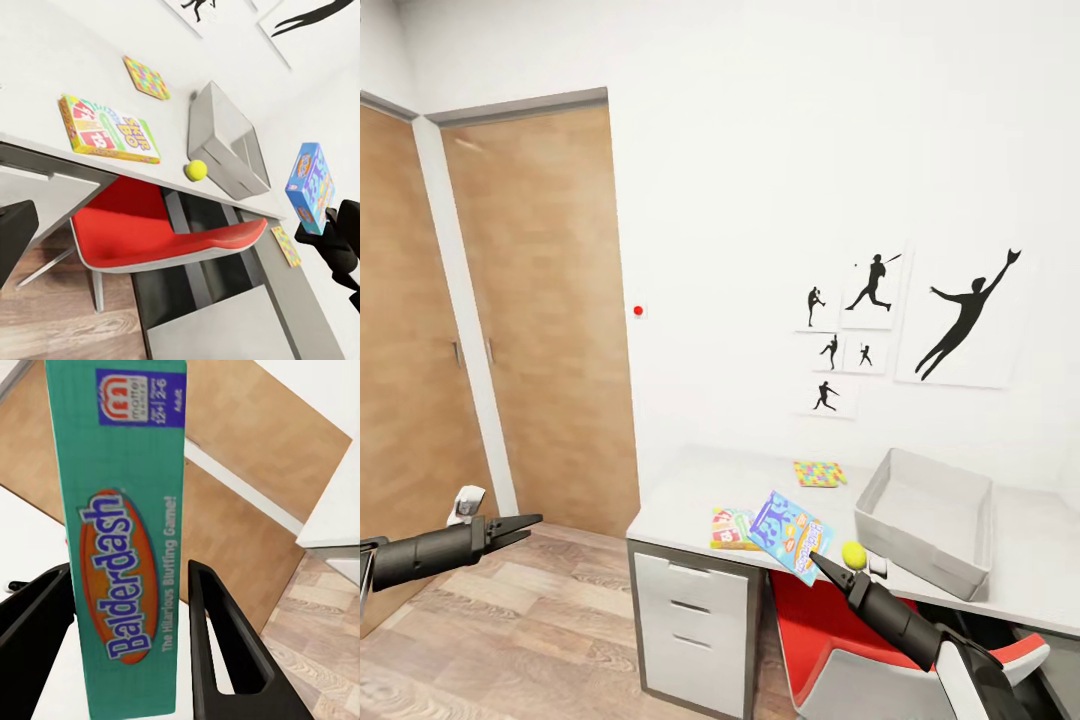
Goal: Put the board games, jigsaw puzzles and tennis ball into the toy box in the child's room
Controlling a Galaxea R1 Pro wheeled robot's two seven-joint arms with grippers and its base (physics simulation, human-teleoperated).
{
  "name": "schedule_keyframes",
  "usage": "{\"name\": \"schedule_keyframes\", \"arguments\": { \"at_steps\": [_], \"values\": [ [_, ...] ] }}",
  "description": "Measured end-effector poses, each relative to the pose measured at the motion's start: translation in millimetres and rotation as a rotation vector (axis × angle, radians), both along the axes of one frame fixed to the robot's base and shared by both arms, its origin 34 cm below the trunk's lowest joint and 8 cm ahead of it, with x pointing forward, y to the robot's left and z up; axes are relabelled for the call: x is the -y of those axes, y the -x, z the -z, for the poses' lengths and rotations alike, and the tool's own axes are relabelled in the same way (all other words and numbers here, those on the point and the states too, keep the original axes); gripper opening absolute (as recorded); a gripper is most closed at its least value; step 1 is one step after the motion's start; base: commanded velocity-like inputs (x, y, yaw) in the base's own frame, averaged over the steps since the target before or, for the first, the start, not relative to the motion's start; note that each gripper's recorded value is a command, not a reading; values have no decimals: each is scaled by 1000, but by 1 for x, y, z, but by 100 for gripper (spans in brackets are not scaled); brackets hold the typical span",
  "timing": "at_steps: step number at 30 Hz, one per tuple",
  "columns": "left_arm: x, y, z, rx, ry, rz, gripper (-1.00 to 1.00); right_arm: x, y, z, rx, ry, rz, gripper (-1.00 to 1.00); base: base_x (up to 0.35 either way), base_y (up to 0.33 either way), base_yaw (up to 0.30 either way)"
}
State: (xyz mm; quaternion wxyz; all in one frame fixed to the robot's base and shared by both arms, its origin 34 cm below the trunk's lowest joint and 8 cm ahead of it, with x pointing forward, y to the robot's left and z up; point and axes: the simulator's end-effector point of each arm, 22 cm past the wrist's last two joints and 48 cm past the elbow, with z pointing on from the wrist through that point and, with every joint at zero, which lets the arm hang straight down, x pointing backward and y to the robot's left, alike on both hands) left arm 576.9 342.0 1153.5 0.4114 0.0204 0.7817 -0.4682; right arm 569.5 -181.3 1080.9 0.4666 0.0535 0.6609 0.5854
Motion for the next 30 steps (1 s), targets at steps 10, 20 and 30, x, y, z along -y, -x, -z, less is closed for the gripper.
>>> {"name": "schedule_keyframes", "arguments": {
  "at_steps": [10, 20, 30],
  "values": [
    [0, -1, 3, -6, 0, 0, 100, 0, 0, 2, -5, 0, 1, -100, 0, 114, -160],
    [0, -2, 7, -16, 1, 0, 100, 5, -2, 6, -15, -4, 12, -100, 0, 9, -218],
    [-1, -4, 12, -27, 2, -3, 100, 16, -2, -26, 17, -30, 0, -100, 0, 0, -189]
  ]
}}
